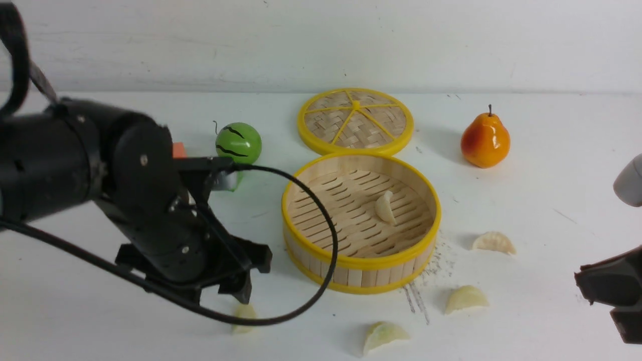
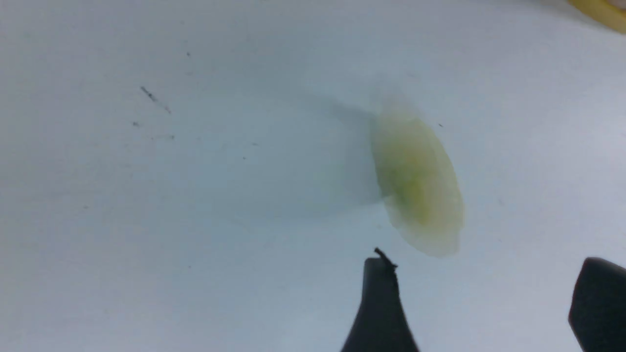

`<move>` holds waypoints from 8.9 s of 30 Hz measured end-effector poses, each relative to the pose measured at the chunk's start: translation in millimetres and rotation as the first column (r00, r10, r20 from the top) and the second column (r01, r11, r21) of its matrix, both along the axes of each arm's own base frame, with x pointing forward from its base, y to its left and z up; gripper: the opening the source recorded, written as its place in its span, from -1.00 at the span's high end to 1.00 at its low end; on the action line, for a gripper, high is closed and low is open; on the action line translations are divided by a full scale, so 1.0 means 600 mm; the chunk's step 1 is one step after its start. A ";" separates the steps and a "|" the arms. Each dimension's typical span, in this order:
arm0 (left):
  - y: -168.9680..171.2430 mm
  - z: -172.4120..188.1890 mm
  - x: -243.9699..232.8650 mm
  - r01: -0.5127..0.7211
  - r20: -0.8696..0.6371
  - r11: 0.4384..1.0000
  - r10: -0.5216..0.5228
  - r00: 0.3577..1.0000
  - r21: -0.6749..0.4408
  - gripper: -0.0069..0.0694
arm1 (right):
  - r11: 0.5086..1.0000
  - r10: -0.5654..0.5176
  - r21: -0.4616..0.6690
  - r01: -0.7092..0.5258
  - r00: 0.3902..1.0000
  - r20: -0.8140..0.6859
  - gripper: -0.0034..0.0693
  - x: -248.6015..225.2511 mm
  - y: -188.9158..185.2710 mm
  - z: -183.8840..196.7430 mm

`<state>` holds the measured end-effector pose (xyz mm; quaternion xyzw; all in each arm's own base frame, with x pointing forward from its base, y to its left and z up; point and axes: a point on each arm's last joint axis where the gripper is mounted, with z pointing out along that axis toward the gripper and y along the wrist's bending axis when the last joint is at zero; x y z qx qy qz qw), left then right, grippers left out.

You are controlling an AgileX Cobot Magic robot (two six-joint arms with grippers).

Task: Put the dumplings into the steamer on the white table.
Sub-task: 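Reach for and grasp a dumpling on the table with the left gripper, then place the dumpling into the bamboo steamer basket with the left gripper, then reach for and grasp a dumpling lying on the table beside the steamer, then place the dumpling in the bamboo steamer basket with the right gripper, then reach for and grasp a dumpling lying on the table beside the steamer, then place the dumpling in the bamboo steamer basket with the right gripper, then reach for and grasp a dumpling lying on the table beside the steamer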

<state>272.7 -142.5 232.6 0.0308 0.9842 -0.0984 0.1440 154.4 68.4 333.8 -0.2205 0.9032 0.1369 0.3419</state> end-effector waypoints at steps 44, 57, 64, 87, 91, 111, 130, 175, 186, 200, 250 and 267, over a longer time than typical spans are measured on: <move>-0.154 -0.041 0.267 -0.041 0.148 0.961 0.084 0.985 -0.274 0.19 | 1.000 0.000 -0.002 0.000 1.000 0.001 0.72 0.000 0.000 0.000; -0.158 -0.050 0.266 0.056 0.167 0.968 -0.014 0.986 -0.246 -0.37 | 1.000 0.000 -0.001 0.000 1.000 0.005 0.69 0.000 0.000 0.002; -0.121 0.120 0.205 0.187 0.300 0.970 -0.134 0.945 -0.157 -0.47 | 1.000 0.029 -0.006 -0.029 1.000 0.005 0.86 0.006 0.004 0.049; 0.107 0.128 -0.216 0.124 0.359 0.988 -0.082 0.930 -0.096 0.86 | 0.793 0.541 -0.165 -0.587 0.802 -0.252 0.62 0.144 0.199 -0.079; 0.125 0.115 -0.252 0.127 0.369 0.986 -0.080 0.926 -0.104 0.86 | 0.693 0.631 -0.225 -0.686 0.726 -0.272 0.10 0.176 0.217 -0.128; 0.148 0.082 -0.297 0.130 0.410 0.984 -0.070 0.909 -0.119 0.86 | 0.536 0.700 -0.358 -0.764 0.640 -0.317 0.31 0.246 0.244 -0.281; 0.146 0.086 -0.293 0.131 0.439 0.983 -0.061 0.896 -0.130 0.86 | 0.891 0.372 -0.251 -0.378 0.925 -0.073 0.45 0.313 0.278 -0.080; 0.148 0.081 -0.293 0.130 0.437 0.985 -0.068 0.897 -0.113 0.86 | 0.693 0.447 -0.451 -0.562 0.826 -0.343 -0.61 0.278 0.103 -0.229; 0.149 0.066 -0.294 0.128 0.424 0.987 -0.075 0.902 -0.099 0.86 | 0.639 0.486 -0.457 -0.618 0.786 -0.383 -0.27 0.294 0.108 -0.284; 0.149 0.067 -0.292 0.129 0.435 0.987 -0.073 0.898 -0.100 0.86 | 0.857 0.346 -0.312 -0.411 0.906 -0.243 0.24 0.330 0.144 -0.118; 0.149 0.070 -0.290 0.130 0.458 0.986 -0.068 0.886 -0.105 0.83 | 0.847 0.210 -0.346 -0.403 0.853 -0.479 -0.49 0.467 0.001 -0.249; 0.153 0.070 -0.287 0.133 0.474 0.990 -0.090 0.876 -0.057 0.82 | 0.820 0.266 -0.351 -0.452 0.845 -0.465 0.41 0.471 0.035 -0.271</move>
